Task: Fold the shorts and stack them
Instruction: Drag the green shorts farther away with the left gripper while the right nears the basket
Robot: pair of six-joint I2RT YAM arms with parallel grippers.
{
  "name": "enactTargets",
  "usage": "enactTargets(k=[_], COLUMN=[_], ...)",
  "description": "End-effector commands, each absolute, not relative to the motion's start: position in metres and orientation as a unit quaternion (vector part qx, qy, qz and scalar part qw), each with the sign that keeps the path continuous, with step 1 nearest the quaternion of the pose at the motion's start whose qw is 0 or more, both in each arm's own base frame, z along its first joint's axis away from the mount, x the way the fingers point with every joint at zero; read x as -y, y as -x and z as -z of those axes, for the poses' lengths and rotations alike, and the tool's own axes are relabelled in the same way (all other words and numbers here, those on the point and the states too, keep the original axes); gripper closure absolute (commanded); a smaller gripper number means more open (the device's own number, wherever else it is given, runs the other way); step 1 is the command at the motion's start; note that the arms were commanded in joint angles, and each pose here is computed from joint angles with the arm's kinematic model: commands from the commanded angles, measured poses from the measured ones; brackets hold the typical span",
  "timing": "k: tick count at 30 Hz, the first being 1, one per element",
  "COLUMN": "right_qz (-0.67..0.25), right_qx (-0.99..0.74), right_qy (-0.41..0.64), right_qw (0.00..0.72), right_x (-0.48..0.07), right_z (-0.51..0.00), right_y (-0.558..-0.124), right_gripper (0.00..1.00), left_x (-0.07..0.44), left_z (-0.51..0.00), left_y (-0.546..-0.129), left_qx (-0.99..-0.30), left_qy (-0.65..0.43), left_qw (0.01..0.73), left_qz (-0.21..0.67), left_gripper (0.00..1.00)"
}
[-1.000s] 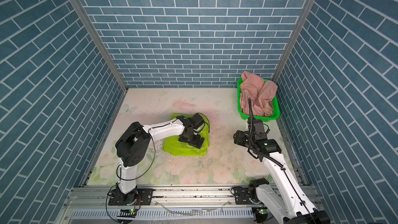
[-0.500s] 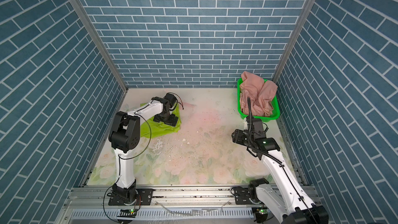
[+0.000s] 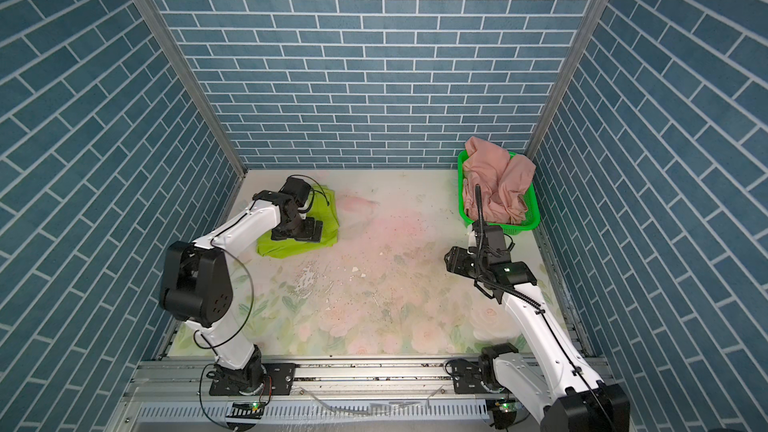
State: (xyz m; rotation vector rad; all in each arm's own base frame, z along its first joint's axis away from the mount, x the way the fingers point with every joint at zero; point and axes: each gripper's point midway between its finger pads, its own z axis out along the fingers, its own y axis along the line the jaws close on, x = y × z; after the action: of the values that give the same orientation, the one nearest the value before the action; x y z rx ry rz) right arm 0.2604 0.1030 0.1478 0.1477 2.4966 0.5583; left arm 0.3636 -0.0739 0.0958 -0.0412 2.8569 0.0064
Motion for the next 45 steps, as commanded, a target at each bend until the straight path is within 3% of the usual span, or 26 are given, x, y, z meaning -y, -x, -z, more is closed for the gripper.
enactTargets(k=[1,9,18,34,38,42,45], right_qz=[-0.218,-0.219,-0.21,-0.18,-0.183,-0.194,-0.21], right_qx=[-0.934,-0.936,-0.936,-0.939,-0.938,-0.933,-0.931], right_qy=[-0.041,-0.039,-0.05,-0.067,-0.07,-0.076,-0.071], right_qw=[0.281,0.274,0.278,0.286,0.285,0.292,0.29], right_x=[-0.108,-0.11,-0.103,-0.087,-0.089,-0.091,-0.097], right_z=[-0.142,-0.138,-0.142,-0.15,-0.151,-0.152,-0.154], right_y=[-0.263,-0.263,-0.254,-0.24,-0.242,-0.244,-0.246], right_gripper=[0.38,0.38,0.38,0.38,0.38,0.38,0.38], left_x=[0.08,0.101,0.055,-0.014,-0.009,-0.013,0.004], left_z=[-0.083,-0.057,-0.035,-0.018,-0.031,-0.062,-0.089], left_y=[-0.362,-0.359,-0.376,-0.436,-0.439,-0.411,-0.399], left_qx=[-0.984,-0.976,-0.988,-0.985,-0.986,-0.984,-0.98], left_qy=[0.063,0.073,0.07,0.107,0.106,0.133,0.122], left_qw=[0.157,0.16,0.135,0.132,0.132,0.122,0.16], left_qz=[0.061,0.128,0.027,-0.011,0.007,-0.009,0.001], left_gripper=[0.0,0.0,0.0,0.0,0.0,0.0,0.0])
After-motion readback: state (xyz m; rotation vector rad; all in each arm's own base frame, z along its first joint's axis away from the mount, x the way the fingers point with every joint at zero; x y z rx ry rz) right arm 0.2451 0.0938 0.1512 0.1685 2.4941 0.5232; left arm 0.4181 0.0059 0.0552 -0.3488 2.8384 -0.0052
